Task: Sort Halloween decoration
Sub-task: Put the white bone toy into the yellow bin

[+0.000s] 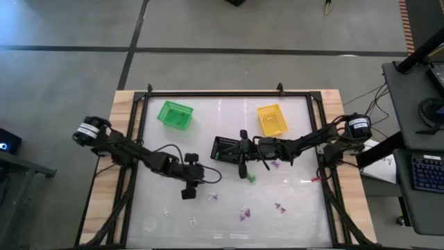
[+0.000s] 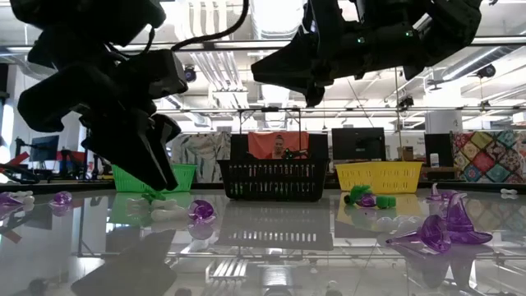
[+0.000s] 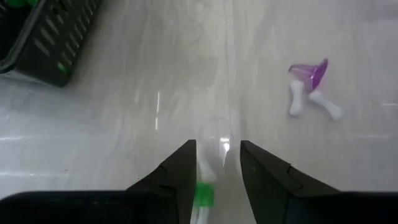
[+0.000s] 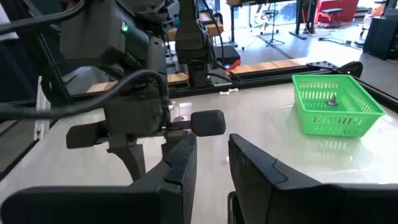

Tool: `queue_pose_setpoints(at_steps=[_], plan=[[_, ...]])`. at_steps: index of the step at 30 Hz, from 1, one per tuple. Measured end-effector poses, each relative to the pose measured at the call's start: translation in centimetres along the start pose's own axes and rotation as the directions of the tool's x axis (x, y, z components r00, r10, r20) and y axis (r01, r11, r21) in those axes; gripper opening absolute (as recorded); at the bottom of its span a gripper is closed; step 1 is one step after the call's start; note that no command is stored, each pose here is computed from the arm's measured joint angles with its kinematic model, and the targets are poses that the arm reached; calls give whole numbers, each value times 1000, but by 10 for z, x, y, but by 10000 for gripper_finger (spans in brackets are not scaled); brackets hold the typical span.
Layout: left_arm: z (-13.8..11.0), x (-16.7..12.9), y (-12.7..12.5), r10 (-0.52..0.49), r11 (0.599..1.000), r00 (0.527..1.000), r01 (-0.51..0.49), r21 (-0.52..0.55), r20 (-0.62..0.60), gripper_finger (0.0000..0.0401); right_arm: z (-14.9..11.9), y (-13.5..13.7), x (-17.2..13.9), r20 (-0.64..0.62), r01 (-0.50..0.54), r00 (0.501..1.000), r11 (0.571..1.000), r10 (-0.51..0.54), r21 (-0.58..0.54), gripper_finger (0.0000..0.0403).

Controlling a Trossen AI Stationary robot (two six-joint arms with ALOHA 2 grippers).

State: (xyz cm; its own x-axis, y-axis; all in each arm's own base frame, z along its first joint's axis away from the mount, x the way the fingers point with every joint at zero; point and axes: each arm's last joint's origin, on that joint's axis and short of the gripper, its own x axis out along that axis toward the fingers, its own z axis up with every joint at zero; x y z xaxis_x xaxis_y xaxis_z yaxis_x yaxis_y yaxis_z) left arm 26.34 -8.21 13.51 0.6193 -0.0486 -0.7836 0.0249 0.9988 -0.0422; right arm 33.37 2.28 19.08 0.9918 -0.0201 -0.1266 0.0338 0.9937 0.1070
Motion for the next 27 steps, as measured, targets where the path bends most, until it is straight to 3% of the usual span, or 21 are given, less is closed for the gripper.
queue_pose_setpoints(at_steps=[8, 14, 21, 27], plan=[[5, 15, -4, 39, 999, 991, -36, 28, -127, 84, 0, 0, 0, -3, -1, 1000, 1000, 1, 0, 84], [10, 18, -5, 56, 998, 990, -51, 42, -128, 68, -1, 3, 0, -11, -7, 1000, 1000, 7, -2, 84], [10, 17, -4, 64, 997, 991, -60, 37, -120, 6, -2, 3, 0, -14, -9, 1000, 1000, 9, -3, 84], [17, 11, -5, 56, 996, 994, -50, 69, -92, 2, -2, 4, 0, -15, -11, 1000, 1000, 11, -4, 84]])
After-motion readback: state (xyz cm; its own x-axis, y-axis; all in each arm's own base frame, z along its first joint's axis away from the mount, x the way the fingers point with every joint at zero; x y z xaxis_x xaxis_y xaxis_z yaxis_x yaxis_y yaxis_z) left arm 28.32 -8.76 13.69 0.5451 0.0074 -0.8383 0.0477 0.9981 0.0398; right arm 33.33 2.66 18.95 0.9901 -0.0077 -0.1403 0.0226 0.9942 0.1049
